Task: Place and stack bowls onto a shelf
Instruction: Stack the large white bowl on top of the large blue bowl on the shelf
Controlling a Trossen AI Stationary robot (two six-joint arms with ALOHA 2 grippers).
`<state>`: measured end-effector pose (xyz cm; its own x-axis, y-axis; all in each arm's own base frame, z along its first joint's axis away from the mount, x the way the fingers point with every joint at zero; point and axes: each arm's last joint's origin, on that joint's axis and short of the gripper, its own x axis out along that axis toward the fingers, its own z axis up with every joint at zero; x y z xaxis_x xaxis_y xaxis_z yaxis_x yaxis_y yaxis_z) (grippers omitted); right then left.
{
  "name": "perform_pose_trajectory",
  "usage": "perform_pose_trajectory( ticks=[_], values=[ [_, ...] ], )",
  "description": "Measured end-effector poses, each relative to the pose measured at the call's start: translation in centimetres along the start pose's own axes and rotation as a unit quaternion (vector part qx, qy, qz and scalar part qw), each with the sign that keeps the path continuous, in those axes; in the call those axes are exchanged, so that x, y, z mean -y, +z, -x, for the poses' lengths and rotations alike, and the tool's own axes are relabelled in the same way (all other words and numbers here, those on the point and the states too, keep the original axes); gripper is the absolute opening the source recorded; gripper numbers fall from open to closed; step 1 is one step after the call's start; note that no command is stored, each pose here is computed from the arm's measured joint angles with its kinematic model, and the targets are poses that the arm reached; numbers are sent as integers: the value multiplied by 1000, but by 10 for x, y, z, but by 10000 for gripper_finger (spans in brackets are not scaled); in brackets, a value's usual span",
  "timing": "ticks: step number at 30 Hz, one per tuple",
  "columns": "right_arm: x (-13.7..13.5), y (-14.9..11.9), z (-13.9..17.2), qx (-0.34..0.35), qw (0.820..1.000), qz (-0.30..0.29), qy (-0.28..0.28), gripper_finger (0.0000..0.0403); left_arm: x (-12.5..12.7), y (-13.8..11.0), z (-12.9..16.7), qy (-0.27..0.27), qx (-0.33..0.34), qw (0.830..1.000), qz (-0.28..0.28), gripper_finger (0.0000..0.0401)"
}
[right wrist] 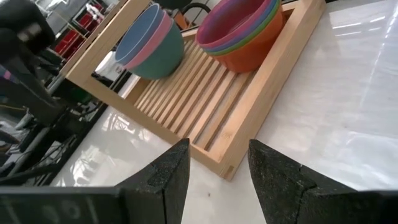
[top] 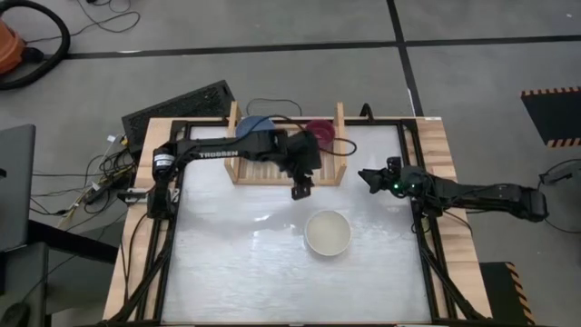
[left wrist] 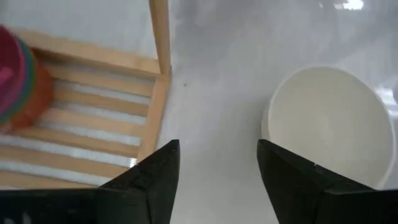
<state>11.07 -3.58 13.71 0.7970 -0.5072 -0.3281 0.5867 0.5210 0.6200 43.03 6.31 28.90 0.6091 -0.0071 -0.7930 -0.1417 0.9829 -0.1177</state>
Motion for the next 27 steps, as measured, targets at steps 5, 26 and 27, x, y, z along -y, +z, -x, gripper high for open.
perform_pose_trajectory(
  ticks=[5, 26, 27],
  values=[
    [-2, -2, 1, -7, 1000, 5, 8, 189, 18, -9, -18, -6, 15, 999, 50, 202],
    [-5, -9, 1, -35, 999, 14, 19, 189, 57, -40, -85, 2, 31, 996, 78, 202],
    [-5, -9, 1, -36, 999, 14, 19, 189, 57, -42, -87, 6, 23, 997, 80, 202]
  ],
)
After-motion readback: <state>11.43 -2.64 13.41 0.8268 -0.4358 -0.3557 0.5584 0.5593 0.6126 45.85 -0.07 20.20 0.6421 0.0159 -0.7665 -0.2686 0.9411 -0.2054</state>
